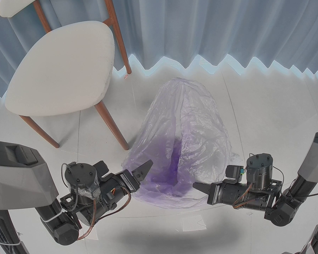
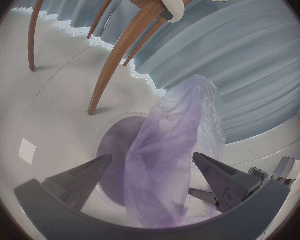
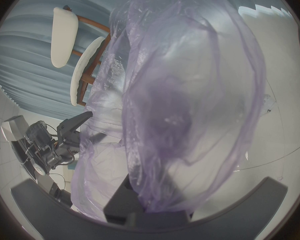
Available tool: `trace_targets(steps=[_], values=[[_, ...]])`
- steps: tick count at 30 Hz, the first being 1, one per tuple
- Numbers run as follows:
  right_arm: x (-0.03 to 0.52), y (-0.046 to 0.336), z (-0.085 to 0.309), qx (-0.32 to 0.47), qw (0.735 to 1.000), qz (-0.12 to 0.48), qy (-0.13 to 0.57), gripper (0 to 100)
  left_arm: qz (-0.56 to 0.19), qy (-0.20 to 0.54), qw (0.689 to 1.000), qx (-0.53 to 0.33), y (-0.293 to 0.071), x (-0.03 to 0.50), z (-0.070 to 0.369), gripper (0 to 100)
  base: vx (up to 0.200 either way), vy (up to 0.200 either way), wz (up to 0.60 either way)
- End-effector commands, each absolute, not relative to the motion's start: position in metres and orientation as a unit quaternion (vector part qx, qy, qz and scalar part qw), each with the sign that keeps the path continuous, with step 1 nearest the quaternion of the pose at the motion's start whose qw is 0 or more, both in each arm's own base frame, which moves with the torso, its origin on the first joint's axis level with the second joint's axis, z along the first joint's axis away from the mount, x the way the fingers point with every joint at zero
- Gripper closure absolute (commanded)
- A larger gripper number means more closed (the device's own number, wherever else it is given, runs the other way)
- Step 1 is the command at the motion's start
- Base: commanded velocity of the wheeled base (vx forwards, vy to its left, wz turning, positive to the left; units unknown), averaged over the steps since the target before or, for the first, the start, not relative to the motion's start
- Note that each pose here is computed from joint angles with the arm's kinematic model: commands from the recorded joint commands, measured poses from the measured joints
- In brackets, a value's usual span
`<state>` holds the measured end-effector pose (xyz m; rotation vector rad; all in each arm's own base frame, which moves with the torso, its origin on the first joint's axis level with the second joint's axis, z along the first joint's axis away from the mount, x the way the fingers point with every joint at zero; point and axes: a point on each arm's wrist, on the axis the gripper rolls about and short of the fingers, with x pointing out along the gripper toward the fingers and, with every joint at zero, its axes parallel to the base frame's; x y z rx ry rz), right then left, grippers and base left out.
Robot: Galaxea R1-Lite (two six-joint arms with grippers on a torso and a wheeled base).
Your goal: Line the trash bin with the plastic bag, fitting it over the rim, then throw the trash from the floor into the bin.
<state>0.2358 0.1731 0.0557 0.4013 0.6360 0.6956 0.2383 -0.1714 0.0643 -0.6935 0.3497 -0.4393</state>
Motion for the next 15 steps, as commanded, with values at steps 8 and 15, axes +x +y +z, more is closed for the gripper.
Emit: trace_targets(steps=[8,15], values=[[0.231,0.17,0.0518,0.175,0.873,0.335,0.307,100,-0.215,0.168,0.9,-0.339,-0.1714,0.2379,0.066,100,0.0,0.0,0.0],[0.2388,0.1662,0.0556,0.196,0.882,0.334,0.268,100,-0.207,0.168,0.902,-0.341,-0.1685,0.2408,0.0643,100,0.0,0.0,0.0]])
